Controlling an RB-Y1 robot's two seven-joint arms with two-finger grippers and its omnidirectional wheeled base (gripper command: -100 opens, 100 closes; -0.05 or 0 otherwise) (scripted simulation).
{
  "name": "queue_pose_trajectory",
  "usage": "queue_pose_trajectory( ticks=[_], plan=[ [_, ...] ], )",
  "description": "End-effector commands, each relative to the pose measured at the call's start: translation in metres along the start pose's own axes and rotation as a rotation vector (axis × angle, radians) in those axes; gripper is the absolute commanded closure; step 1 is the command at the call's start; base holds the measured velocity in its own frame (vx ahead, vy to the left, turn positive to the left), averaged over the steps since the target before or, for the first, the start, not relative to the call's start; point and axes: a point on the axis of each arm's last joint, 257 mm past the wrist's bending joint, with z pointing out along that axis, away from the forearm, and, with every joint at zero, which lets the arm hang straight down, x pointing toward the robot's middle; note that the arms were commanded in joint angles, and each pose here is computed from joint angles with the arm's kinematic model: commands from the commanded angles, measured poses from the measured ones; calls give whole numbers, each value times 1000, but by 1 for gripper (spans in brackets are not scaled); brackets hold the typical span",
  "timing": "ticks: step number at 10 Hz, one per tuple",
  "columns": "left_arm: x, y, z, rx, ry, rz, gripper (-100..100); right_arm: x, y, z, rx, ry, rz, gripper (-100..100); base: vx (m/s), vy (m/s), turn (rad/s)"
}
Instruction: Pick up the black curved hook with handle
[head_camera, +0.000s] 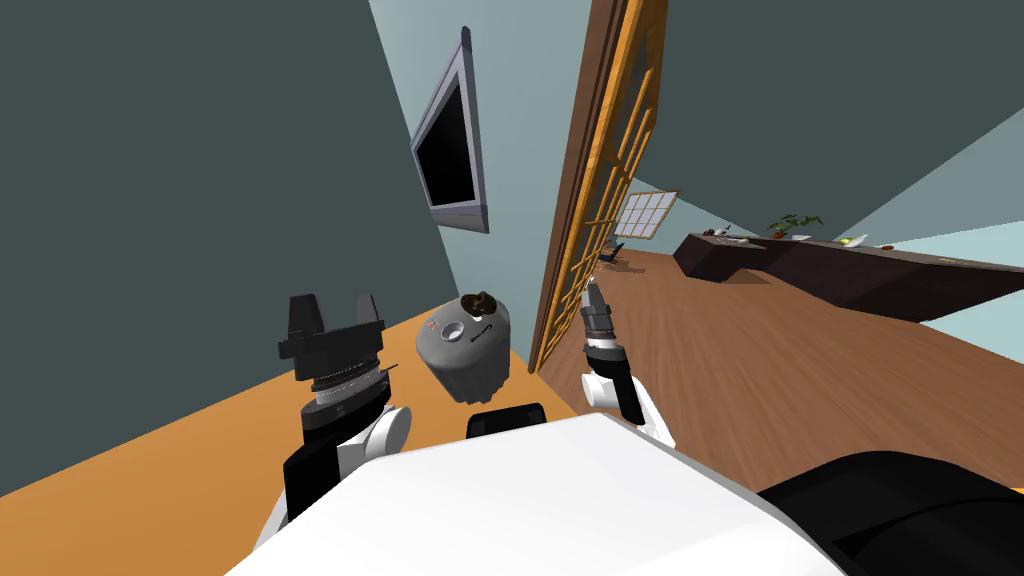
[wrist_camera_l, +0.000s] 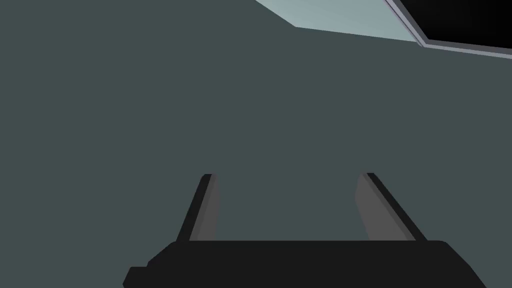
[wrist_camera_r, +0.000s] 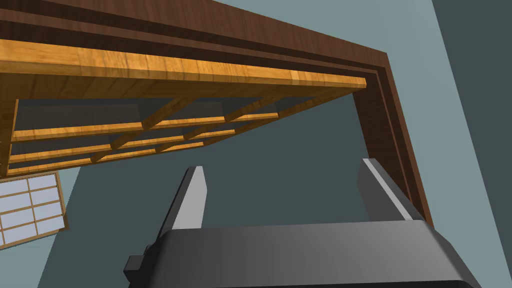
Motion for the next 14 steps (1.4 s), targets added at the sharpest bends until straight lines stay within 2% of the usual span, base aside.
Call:
queue_pose_trajectory(
  ticks=[1,3,6,7,9,10,11,12,14],
  plan=[
    [3,8,1,-16,22,-7,-100,0,0,0,0,0,0,0,-2,-5,-37],
    [5,25,3,-51,49,-22,-100,0,0,0,0,0,0,0,-4,-12,-70],
    [5,65,7,-132,67,-58,-100,0,0,0,0,0,0,0,-7,-16,-98],
    [5,65,7,-133,67,-58,-100,0,0,0,0,0,0,0,-6,-12,-32],
    [1,98,10,-199,62,-89,-100,0,0,0,0,0,0,0,-5,-14,-101],
    [1,99,10,-205,62,-89,-100,0,0,0,0,0,0,0,-3,-7,-56],
    [-1,118,11,-245,56,-105,-100,0,0,0,0,0,0,0,-4,-10,-79],
    [-1,118,11,-245,56,-105,-100,0,0,0,0,0,0,0,-4,-7,-57],
    [-7,149,14,-312,35,-143,-100,0,0,0,0,0,0,0,-4,-8,-136]
  ],
)
